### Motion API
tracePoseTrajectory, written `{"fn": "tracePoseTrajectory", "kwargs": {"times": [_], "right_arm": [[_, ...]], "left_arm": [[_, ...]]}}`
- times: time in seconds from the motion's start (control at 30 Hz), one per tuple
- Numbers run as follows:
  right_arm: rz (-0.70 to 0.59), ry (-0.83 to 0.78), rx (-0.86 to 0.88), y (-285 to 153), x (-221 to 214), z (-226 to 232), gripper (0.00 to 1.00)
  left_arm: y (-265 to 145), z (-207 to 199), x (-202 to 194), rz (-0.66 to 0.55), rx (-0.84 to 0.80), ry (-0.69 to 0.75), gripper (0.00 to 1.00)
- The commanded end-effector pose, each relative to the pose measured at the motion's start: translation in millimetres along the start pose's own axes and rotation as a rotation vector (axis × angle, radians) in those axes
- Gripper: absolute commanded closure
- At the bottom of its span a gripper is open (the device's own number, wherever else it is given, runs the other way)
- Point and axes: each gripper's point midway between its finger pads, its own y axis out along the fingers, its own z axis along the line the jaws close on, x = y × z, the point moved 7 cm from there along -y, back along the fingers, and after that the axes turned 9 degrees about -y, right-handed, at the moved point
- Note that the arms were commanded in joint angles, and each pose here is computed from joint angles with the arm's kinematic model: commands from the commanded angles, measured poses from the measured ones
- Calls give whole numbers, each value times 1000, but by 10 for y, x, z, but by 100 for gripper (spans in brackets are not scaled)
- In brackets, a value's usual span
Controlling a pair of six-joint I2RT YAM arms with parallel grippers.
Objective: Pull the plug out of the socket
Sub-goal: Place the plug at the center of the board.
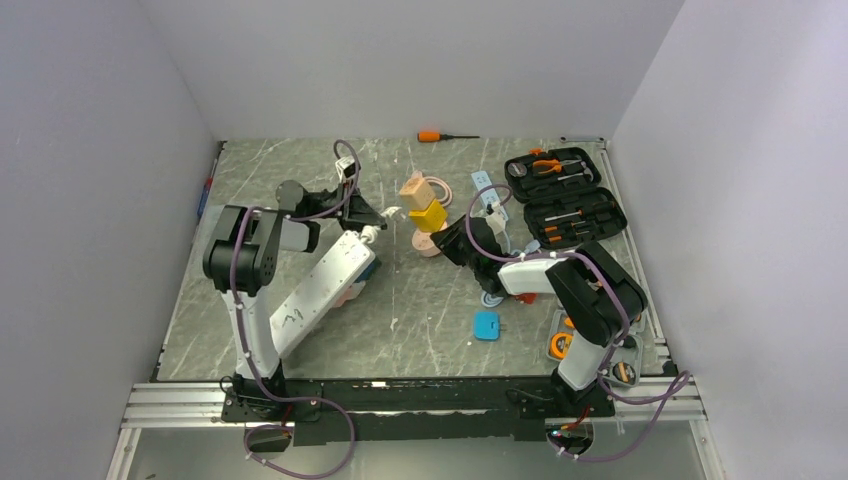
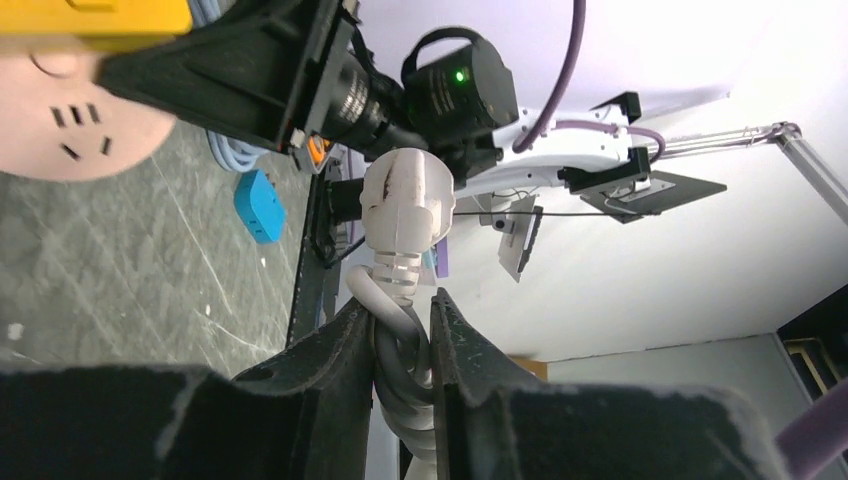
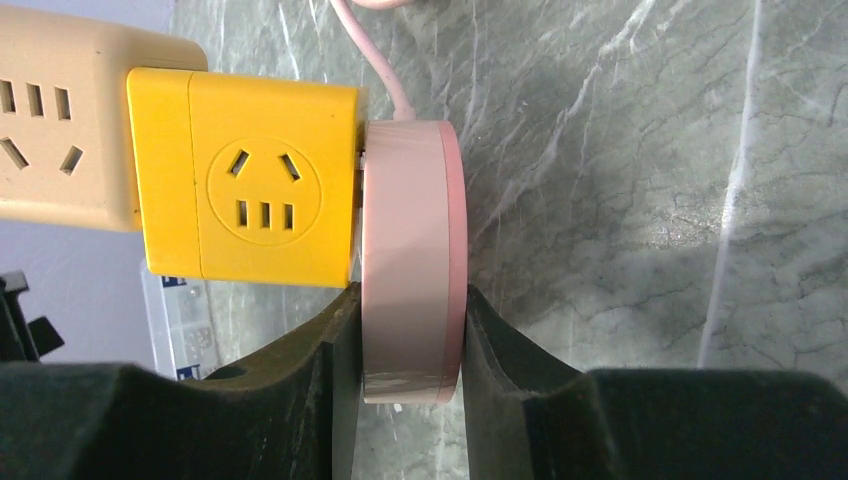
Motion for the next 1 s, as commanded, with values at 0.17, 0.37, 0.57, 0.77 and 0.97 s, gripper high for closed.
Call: {"fn": "tracePoseTrajectory", "kwargs": {"times": [0.17,0.37,0.57,0.77,0.97], "right_arm": [[-34,-44,-11,-64,90,21,100],[-47,-58,-14,-90,136,54,100],[-56,-52,-13,-108,170,79,100],[-74,-54,-5,-168,235,137,100],[-89,-58,-13,-223,283,146,100]], "left_arm": [[-123,295,329,181,84,170,67],[-356,203,566,164,120,261,37],[-803,89,681,77,159,309,36],[-987,141,602,35,163,305,35],[-1018,39,568,22,168,325,1]]}}
